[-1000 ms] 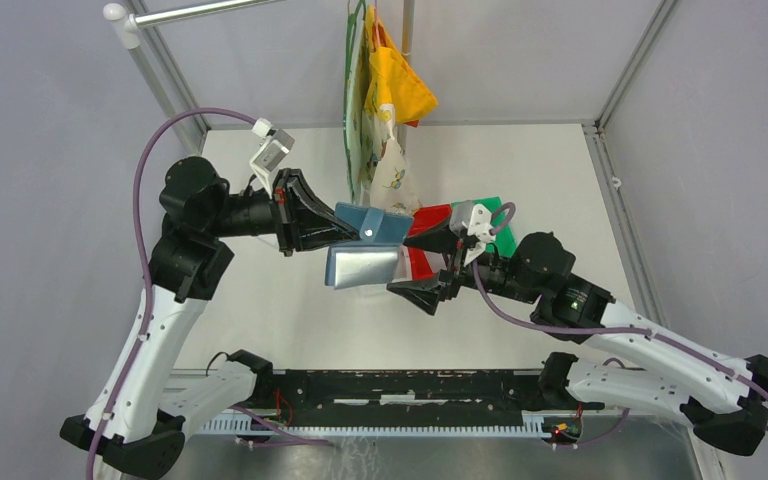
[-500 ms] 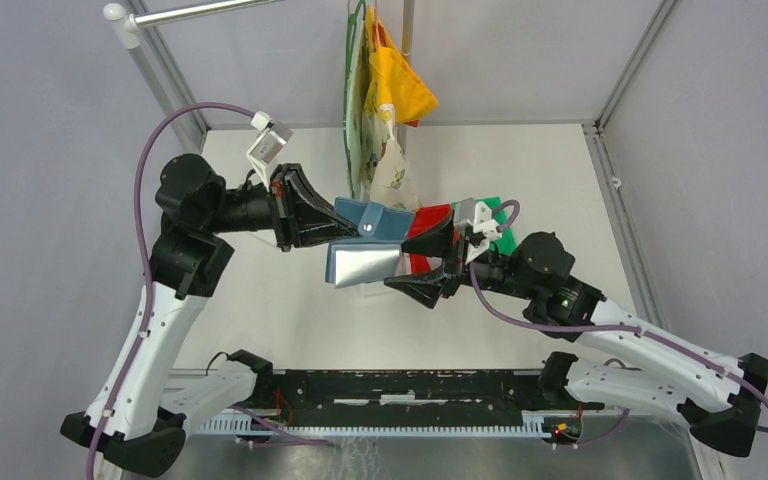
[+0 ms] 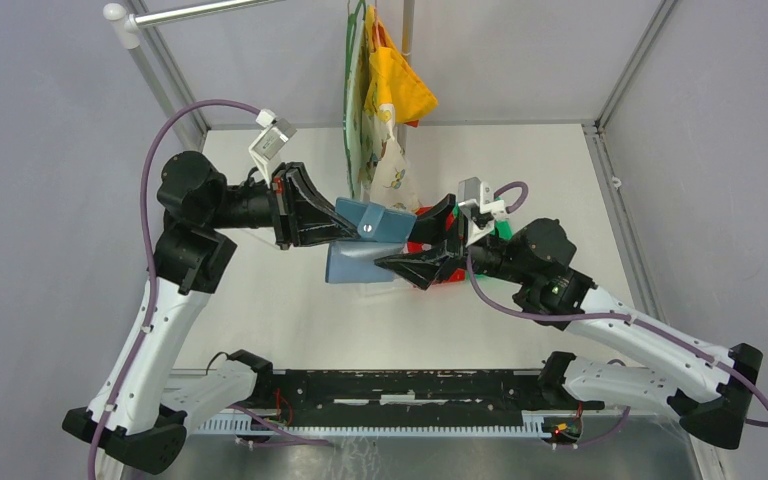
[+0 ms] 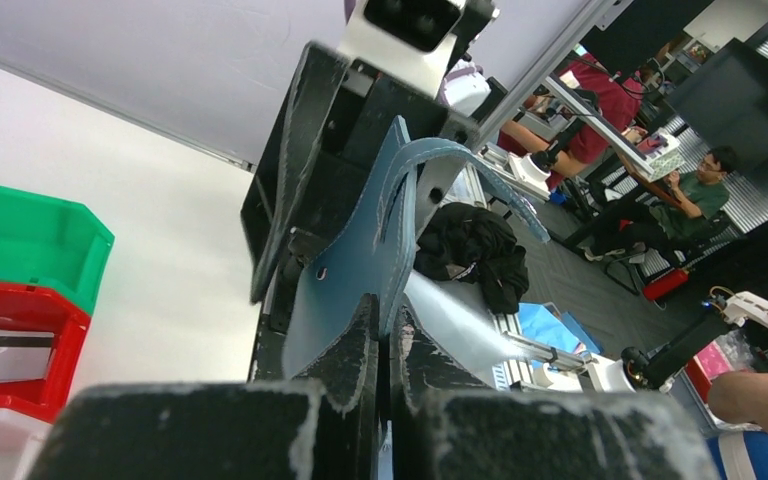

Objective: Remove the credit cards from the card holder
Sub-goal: Remove the credit card from the card holder.

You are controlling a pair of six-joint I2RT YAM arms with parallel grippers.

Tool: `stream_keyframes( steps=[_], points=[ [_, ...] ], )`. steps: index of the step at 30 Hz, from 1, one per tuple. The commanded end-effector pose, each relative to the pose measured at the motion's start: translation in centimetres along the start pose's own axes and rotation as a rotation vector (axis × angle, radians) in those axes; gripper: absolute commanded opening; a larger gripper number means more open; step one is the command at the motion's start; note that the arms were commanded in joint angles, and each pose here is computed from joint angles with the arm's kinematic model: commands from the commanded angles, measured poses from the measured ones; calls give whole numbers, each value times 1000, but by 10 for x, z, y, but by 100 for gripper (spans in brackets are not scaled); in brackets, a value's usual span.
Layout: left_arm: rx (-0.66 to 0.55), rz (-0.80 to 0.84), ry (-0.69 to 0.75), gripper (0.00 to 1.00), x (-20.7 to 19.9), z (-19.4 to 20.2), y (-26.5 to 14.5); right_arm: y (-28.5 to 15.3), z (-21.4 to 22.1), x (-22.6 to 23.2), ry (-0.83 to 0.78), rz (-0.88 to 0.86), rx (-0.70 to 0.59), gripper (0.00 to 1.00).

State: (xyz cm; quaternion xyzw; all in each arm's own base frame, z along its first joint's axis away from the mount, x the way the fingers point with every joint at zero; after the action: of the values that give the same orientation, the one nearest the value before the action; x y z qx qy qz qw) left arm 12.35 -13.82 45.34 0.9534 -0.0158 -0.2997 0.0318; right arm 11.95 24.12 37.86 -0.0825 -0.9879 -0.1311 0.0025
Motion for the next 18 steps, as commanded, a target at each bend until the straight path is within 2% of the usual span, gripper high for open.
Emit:
stream_keyframes(
  steps=[1,7,13,15,18],
  points=[
    [7,29,26,2,-10,-2,-2,3,-46,7,-43,-45,-165,57],
    [10,29,23,2,-8,-2,-2,4,-48,5,-22,-20,-189,51],
    [19,-2,38,3,-4,2,-3,3,-56,7,1,-34,-210,35],
    [9,-40,59,8,-2,3,-4,-1,-57,8,3,-18,-217,25],
    [-5,-109,126,28,2,3,-6,-6,-58,7,17,21,-223,4]
  ],
)
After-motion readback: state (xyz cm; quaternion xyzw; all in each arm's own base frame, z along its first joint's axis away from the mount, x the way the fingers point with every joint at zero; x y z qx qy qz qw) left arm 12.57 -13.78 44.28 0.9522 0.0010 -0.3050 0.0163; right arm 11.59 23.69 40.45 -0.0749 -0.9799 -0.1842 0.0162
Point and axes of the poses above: each gripper's point midway between its finger pads, its own y axis out along the fingers, its own x axis along the line the jaws close on, z = x × y, the point moved 10 cm from there along -y, back along the fingers, and after that the axes turned 4 degrees about -y, right-handed, at the moved point
